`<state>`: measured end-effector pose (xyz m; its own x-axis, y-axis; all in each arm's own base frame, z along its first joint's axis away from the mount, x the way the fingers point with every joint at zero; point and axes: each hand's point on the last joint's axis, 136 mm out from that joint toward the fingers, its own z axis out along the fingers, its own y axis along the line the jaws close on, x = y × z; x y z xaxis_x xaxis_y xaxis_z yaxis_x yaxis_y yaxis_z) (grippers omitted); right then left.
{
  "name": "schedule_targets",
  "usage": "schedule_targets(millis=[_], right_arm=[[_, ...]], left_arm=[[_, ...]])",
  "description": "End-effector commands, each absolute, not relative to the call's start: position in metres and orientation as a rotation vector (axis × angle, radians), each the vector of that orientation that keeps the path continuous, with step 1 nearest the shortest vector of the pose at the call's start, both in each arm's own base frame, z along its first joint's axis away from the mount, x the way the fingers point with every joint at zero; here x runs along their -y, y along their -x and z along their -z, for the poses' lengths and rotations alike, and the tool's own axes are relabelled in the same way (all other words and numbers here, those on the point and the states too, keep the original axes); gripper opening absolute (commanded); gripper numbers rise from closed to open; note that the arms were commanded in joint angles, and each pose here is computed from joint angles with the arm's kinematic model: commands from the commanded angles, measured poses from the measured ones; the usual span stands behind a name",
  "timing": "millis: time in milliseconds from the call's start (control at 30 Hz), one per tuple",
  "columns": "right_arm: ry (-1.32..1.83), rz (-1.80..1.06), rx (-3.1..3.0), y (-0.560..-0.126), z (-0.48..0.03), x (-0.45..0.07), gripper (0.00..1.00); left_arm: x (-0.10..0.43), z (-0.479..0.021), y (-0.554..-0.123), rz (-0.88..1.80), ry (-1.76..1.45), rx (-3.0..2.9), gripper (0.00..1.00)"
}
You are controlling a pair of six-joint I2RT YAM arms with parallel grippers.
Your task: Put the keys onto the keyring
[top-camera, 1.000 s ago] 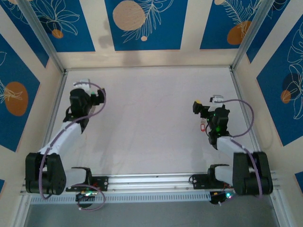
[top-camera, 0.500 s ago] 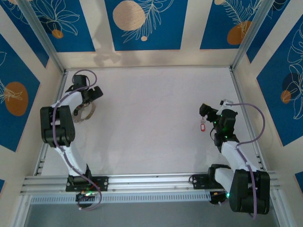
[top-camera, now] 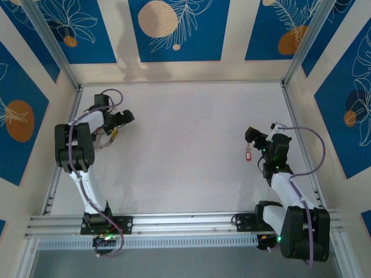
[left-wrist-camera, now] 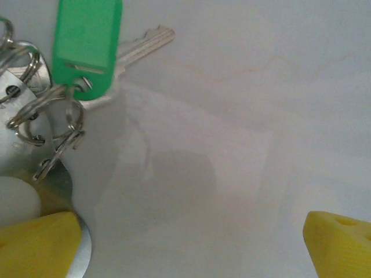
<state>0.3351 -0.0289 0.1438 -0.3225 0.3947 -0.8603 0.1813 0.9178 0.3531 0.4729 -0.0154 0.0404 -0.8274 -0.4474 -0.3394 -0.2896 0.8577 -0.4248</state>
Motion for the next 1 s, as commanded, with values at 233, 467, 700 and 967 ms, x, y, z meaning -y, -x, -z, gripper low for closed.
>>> schedule_targets(millis=[233, 467, 700, 967], right_arm=[[-0.488, -0.231, -1.873, -0.332, -0.151, 0.039, 0.99], [-0.506, -0.226, -1.871, -0.329, -0.152, 0.042, 0.99], [-0.482, -0.268, -1.891, -0.330, -0.150, 0.038, 0.99], [-0.251, -0.481, -1.945, -0.342, -0.163, -0.009, 0.99]], left_arm=[[0.092, -0.021, -0.416, 0.719, 0.574, -2.653, 1.00], [0.202, -0.010, -0.359, 0.778, 0.288, -2.779, 1.00], [0.317, -0.030, -0.292, 0.941, -0.023, -2.819, 1.00], [0.385, -0.092, -0.224, 1.028, -0.668, -2.788, 1.00]])
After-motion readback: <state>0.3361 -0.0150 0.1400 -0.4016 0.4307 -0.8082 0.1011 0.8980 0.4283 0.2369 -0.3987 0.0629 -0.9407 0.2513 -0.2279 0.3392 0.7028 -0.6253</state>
